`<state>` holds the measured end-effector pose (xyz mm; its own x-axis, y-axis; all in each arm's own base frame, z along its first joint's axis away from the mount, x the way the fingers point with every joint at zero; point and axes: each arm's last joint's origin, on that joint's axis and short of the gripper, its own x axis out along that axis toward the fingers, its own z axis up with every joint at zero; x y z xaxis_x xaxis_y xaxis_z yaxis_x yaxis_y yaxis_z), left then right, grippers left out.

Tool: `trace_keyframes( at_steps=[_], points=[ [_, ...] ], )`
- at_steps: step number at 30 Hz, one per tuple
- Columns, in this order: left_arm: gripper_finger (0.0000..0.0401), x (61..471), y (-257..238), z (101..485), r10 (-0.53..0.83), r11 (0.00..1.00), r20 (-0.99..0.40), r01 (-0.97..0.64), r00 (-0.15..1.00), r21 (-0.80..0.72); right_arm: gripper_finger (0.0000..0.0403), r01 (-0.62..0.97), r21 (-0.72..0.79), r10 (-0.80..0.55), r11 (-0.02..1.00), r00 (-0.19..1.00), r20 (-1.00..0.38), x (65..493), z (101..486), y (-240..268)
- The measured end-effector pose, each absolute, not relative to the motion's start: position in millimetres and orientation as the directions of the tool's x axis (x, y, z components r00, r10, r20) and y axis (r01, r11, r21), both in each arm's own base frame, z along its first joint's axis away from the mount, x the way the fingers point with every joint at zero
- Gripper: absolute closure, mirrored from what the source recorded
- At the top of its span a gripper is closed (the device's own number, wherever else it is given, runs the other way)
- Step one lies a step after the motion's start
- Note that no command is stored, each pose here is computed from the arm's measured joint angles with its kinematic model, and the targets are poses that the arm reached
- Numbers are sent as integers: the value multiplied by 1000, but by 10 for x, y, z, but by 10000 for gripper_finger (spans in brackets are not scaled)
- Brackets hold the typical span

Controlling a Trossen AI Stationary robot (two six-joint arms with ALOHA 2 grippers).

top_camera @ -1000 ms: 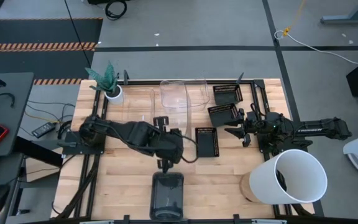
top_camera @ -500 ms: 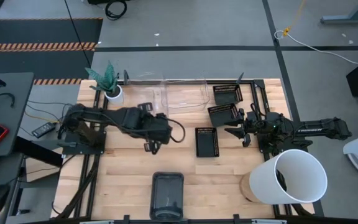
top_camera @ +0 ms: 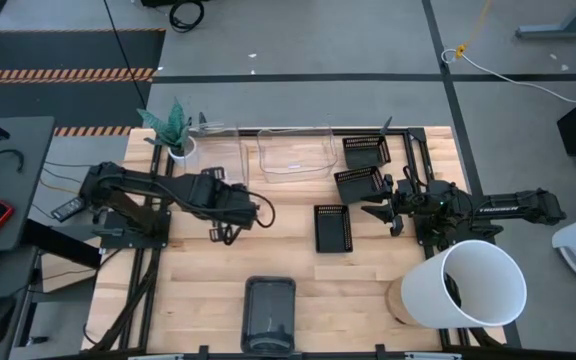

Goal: Stack baskets by color
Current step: Stack the bottom transparent bin on top of the left transparent bin

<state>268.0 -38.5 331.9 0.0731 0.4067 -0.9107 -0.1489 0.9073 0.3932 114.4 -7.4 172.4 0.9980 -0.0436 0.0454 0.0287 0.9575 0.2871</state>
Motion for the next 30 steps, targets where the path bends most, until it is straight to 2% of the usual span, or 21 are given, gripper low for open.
trace_keyframes(
  at_steps=[6, 11, 19, 25, 30],
  points=[
    [390, 2666, -349, 3258, 407, 913, -912, -58, 51, 404, 238, 29, 287, -43, 957, 998, 46, 1144, 1725, -74],
    [390, 2721, -310, 3254, 368, 929, -926, -78, 85, 362, 238, 29, 287, -44, 957, 998, 46, 1144, 1725, -74],
    [389, 2722, -299, 3241, 362, 931, -929, -76, 80, 356, 238, 29, 287, -43, 957, 998, 45, 1144, 1724, -74],
    [389, 2696, -297, 3060, 365, 930, -931, -51, 18, 364, 238, 29, 287, -44, 957, 998, 45, 1144, 1725, -74],
    [388, 2716, -304, 2972, 336, 941, -942, -50, 24, 334, 238, 29, 287, -44, 957, 998, 46, 1144, 1725, -74]
  ],
)
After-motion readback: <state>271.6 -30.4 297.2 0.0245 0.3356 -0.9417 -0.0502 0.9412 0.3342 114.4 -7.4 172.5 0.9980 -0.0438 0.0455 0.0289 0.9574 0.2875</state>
